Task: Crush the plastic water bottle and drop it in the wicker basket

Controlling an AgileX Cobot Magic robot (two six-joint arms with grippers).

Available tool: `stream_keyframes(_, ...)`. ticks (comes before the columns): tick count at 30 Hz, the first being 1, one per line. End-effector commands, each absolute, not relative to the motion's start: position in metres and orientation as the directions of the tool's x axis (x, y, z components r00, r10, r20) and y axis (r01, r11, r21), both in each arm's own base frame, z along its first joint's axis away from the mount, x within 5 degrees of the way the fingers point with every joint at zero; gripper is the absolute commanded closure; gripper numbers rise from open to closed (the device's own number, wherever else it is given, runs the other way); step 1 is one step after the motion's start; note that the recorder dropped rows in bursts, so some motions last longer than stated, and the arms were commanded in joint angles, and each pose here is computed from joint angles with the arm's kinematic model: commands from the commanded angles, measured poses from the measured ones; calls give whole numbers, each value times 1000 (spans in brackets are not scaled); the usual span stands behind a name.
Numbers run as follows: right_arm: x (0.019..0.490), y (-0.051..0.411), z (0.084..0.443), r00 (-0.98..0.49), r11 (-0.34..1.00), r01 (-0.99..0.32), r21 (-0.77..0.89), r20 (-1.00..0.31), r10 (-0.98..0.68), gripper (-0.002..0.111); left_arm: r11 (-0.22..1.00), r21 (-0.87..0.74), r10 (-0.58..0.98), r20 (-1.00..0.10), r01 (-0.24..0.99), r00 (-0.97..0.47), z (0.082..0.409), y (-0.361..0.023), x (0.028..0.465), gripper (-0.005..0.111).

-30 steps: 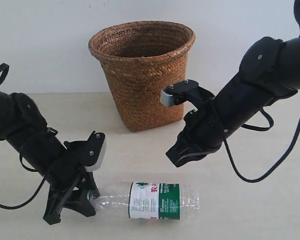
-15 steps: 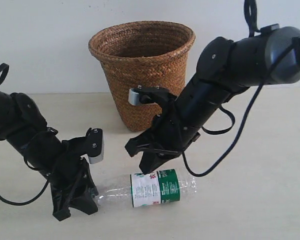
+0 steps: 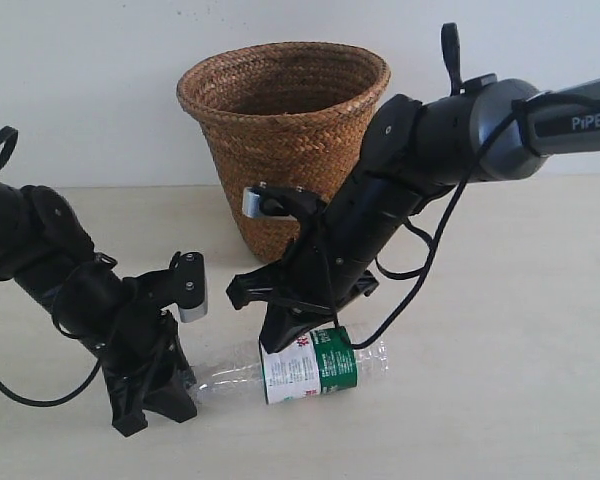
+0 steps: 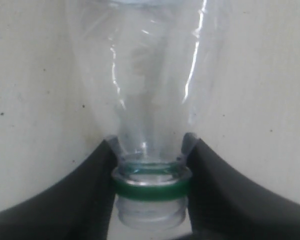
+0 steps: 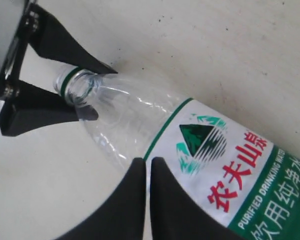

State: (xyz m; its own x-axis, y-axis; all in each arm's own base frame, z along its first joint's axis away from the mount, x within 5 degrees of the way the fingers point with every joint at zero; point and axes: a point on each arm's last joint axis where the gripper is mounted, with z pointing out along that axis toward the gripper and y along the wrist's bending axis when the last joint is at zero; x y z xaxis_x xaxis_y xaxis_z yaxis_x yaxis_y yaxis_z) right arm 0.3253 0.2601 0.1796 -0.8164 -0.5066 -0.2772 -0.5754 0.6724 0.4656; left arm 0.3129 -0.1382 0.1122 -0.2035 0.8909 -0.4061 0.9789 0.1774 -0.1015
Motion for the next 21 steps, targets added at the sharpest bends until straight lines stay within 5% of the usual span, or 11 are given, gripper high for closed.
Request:
stream_keyframes(1, 330, 264, 169, -821, 676, -568, 469, -260, -509, 108, 175, -98, 889, -413, 980, -200, 113, -141, 314, 102)
stream_keyframes(21, 356, 268, 69, -802, 752, -532, 390, 52, -595, 108, 182, -101, 886, -416, 978, -208, 113, -141, 314, 102)
